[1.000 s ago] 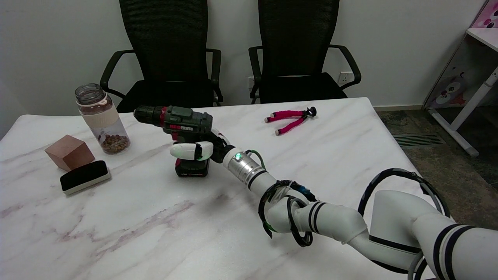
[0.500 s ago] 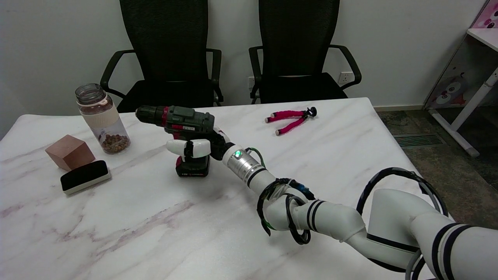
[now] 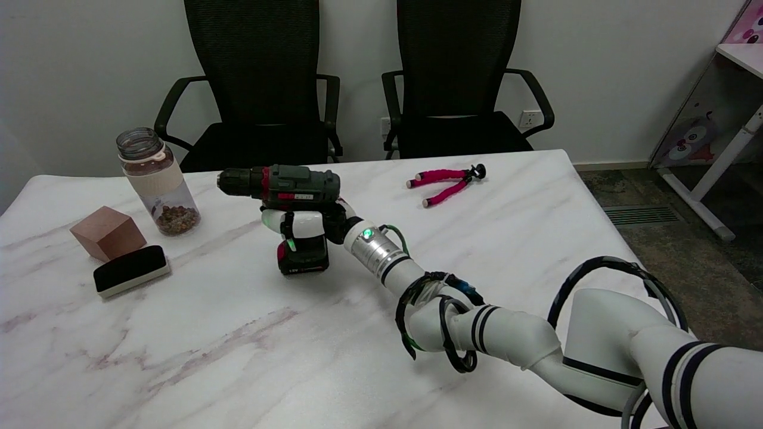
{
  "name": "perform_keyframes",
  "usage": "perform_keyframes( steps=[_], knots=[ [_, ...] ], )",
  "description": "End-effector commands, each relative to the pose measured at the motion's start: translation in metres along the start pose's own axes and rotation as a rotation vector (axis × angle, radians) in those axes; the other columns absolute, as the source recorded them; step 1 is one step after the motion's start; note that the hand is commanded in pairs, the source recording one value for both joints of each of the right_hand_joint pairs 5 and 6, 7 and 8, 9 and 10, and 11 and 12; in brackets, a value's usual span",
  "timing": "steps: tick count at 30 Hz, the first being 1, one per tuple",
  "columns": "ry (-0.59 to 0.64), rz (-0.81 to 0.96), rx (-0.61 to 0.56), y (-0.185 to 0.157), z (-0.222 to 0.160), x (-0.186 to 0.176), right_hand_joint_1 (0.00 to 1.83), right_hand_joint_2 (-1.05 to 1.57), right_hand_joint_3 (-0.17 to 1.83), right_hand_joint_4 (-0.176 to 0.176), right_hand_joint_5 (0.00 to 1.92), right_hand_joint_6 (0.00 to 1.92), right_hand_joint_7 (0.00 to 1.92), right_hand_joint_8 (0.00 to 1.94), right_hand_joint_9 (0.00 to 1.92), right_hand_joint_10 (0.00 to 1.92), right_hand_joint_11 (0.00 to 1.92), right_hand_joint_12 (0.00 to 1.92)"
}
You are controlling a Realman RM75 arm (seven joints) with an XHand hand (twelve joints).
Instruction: Pick up the power screwdriver.
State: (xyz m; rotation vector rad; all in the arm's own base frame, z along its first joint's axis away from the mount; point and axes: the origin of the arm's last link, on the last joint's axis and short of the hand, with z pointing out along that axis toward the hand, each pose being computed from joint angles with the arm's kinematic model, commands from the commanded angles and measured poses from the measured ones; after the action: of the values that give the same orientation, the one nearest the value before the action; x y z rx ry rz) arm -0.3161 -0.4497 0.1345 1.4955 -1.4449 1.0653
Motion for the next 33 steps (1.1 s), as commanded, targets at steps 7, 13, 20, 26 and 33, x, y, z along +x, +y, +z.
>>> perform_keyframes(
  steps=[7, 13, 20, 26, 33],
  knots=[
    [0.002, -0.004, 0.006, -0.0026, 0.0006, 0.0045, 1.02, 0.11, 1.16, 0.176, 0.7, 0.7, 0.7, 0.7, 1.35, 1.35, 1.82, 1.82],
    [0.001, 0.003, 0.012, -0.0051, 0.002, 0.0036, 0.96, -0.12, 0.97, 0.176, 0.87, 0.87, 0.87, 0.87, 1.39, 1.39, 1.87, 1.87],
    [0.001, 0.004, -0.001, -0.005, 0.0037, 0.0041, 0.94, 0.11, 0.86, 0.048, 1.03, 1.03, 1.03, 1.03, 1.6, 1.6, 1.88, 1.88],
    [-0.001, 0.004, -0.012, -0.0062, 0.0069, 0.0039, 0.9, 0.36, 0.88, -0.045, 1.29, 1.29, 1.29, 1.29, 1.72, 1.72, 1.9, 1.9],
    [-0.003, -0.002, -0.015, -0.0092, 0.0104, 0.004, 0.89, 0.48, 0.9, -0.017, 1.4, 1.4, 1.4, 1.4, 1.86, 1.86, 1.92, 1.92]
  ],
)
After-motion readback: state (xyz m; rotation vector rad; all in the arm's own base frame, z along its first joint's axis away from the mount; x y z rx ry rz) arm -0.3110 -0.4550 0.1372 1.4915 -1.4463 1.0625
